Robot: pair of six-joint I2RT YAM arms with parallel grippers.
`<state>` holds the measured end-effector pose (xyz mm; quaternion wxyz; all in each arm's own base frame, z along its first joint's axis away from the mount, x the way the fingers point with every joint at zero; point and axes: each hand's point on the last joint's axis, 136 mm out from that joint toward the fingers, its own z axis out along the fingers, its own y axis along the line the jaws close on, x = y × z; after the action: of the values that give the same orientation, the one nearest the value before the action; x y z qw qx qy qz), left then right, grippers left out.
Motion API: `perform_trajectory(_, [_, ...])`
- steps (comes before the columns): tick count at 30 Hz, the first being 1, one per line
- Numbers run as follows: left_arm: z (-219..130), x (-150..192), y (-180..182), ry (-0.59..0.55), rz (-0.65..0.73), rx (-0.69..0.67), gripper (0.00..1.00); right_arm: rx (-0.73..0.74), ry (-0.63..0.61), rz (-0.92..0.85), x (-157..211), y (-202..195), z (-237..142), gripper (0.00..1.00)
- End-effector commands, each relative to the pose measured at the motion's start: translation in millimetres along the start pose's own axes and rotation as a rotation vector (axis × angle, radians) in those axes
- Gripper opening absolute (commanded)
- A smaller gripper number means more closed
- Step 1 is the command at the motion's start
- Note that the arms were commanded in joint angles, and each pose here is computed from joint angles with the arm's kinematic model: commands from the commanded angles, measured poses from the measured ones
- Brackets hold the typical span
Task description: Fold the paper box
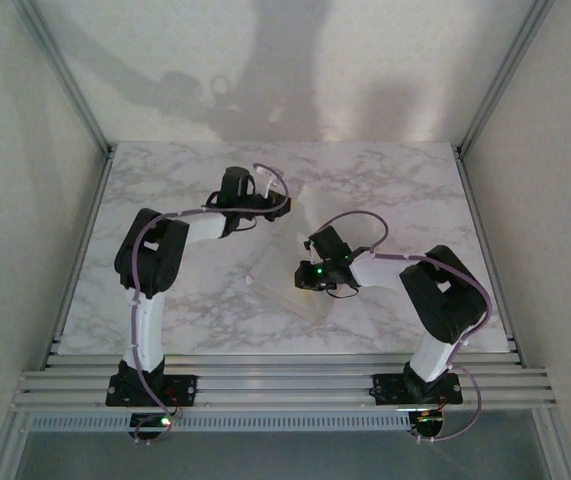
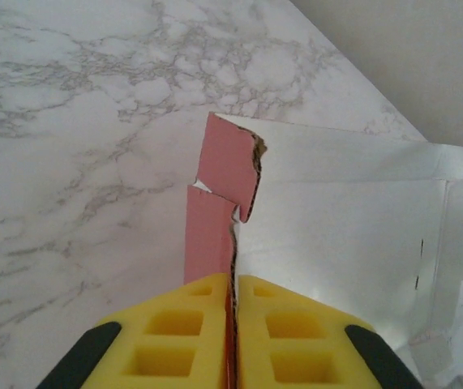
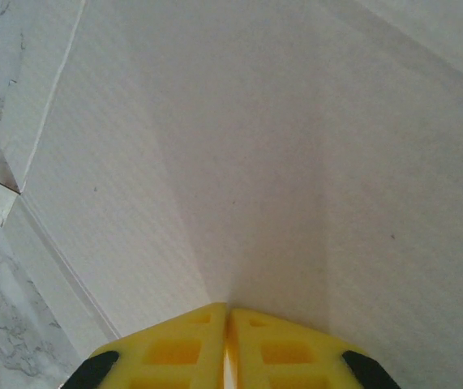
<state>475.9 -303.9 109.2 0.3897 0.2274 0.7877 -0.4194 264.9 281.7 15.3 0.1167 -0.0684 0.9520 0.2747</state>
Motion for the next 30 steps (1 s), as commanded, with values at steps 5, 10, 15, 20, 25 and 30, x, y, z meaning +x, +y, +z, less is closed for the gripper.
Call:
perform_trajectory(5, [-25,-9,-15,-0.069,0.070,0.057,0.15,0.184,0.053,0.043,26,-42,11,0.10])
perform_trajectory(10, [-34,-9,-11,-0.076,0.080,0.047,0.16,0.187,0.057,0.036,27,-41,11,0.10])
perform_trajectory(15, [-34,-19,-7,-0.066,0.095,0.039,0.16,0.204,0.066,0.024,30,-41,14,0.10])
perform_trajectory(20, [-26,-27,1,-0.035,0.126,0.028,0.16,0.215,0.073,0.018,33,-42,16,0.10])
perform_trajectory(25, [-17,-25,11,-0.009,0.116,0.033,0.14,0.219,0.073,0.017,34,-43,15,0.10])
perform_trajectory(30, [-12,-16,30,0.081,0.046,-0.030,0.19,0.221,0.095,-0.023,37,-41,9,0.11])
